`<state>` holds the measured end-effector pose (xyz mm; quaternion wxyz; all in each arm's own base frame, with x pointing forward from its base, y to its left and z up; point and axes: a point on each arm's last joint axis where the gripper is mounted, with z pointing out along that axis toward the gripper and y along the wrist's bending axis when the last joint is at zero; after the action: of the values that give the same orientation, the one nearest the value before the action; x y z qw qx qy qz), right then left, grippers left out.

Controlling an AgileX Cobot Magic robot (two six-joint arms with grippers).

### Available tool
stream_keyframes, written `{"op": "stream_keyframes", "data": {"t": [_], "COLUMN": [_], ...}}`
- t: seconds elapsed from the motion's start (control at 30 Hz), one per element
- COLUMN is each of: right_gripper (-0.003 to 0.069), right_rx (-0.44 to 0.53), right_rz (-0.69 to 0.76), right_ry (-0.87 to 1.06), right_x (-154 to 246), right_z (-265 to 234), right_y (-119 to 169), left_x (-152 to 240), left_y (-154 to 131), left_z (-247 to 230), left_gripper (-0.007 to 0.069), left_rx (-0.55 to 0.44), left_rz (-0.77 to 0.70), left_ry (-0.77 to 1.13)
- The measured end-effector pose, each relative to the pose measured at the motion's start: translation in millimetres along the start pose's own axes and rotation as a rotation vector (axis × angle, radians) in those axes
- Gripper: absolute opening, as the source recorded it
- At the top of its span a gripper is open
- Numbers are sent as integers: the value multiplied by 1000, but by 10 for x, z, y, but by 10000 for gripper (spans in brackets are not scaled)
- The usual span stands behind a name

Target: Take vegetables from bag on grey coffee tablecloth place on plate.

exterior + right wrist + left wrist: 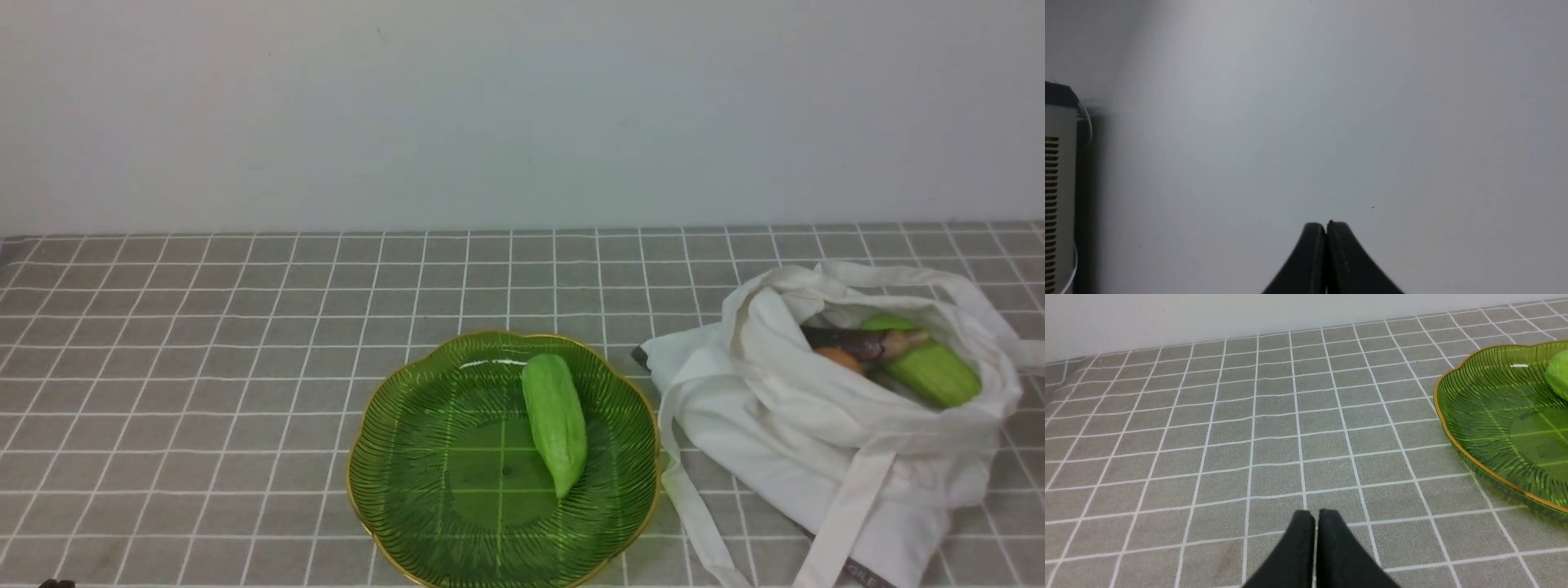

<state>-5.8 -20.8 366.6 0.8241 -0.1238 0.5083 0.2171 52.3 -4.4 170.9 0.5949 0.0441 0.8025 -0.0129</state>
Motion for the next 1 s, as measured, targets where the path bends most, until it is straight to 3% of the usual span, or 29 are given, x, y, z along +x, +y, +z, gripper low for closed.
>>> {"op": "stream_keyframes", "data": {"t": [0.2,0.5,0.8,1.0], "right_gripper": [-12,-11,-11,-11], "right_rx": [-2,-46,-167,-178], "right_rz": [3,154,73,37], "right_ry": [1,57,180,253], "right_x": [10,122,508,839], "right_z": [2,16,42,44], "right_y": [1,51,184,209], "left_x": [0,0,0,0], "left_y": [0,0,0,0], "left_z": [0,0,0,0], "left_gripper": [-5,-5,-5,-5], "left_rx": [0,0,0,0], "left_rz": [0,1,1,1], "left_ry": [0,0,0,0]}}
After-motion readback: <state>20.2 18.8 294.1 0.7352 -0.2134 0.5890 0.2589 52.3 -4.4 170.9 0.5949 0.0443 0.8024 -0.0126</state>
